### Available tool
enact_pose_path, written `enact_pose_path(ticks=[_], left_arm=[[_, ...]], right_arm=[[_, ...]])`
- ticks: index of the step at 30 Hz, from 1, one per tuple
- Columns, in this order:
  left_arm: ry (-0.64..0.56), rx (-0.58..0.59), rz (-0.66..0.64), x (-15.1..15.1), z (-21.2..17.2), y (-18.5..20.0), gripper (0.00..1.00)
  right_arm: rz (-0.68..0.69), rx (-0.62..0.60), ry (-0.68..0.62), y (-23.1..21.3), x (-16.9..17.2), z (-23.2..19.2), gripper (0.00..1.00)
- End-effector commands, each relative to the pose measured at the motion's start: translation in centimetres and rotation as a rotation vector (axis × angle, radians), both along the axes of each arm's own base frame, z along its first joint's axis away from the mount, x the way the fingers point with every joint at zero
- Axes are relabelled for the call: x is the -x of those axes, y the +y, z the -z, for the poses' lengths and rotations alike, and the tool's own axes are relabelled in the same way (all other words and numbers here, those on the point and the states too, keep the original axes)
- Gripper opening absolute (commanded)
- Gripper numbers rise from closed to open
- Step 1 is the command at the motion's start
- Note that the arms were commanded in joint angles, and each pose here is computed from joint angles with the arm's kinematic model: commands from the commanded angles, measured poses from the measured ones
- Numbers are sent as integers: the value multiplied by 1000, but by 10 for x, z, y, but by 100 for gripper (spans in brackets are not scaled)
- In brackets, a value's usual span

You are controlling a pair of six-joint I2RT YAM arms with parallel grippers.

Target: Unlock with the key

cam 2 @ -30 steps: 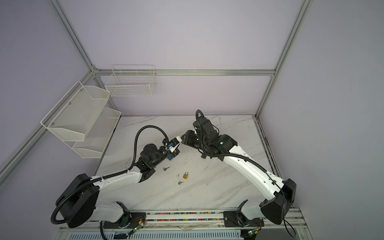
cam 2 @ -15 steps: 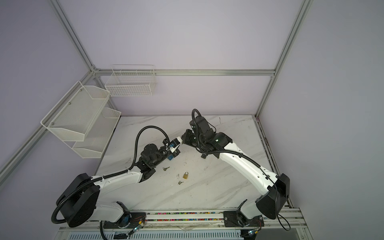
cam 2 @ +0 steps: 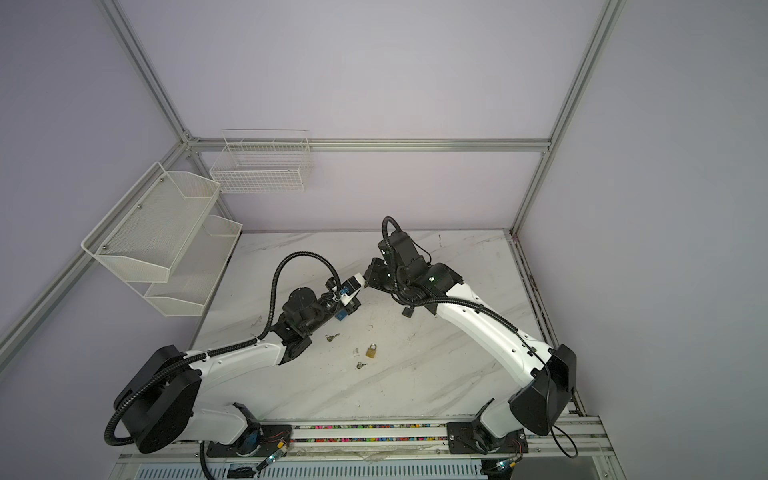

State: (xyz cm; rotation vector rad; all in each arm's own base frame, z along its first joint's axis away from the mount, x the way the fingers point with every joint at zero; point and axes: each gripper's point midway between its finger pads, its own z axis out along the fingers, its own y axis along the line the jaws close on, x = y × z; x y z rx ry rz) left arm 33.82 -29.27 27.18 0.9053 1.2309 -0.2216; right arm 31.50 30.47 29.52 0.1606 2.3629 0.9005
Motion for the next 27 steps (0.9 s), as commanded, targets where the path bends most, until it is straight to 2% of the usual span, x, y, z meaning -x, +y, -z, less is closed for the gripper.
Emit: enact_pose_path(ticks=[1,12,15,27], left_arm=[[-154,86,22,2,-66,-9,0],[-191,64,-21,-4,-63,-14,0],[-209,69,-33,-4,-66,-14,0],[-246,127,-29,3,-78,-10,0]], right_arm=[[16,9,-10,0,-5,-3,22],[9,-17,8,5,-5,0,19],[3,-41,14,8,-3,-3,14],[31,-103,19,6,-3,-13,16]])
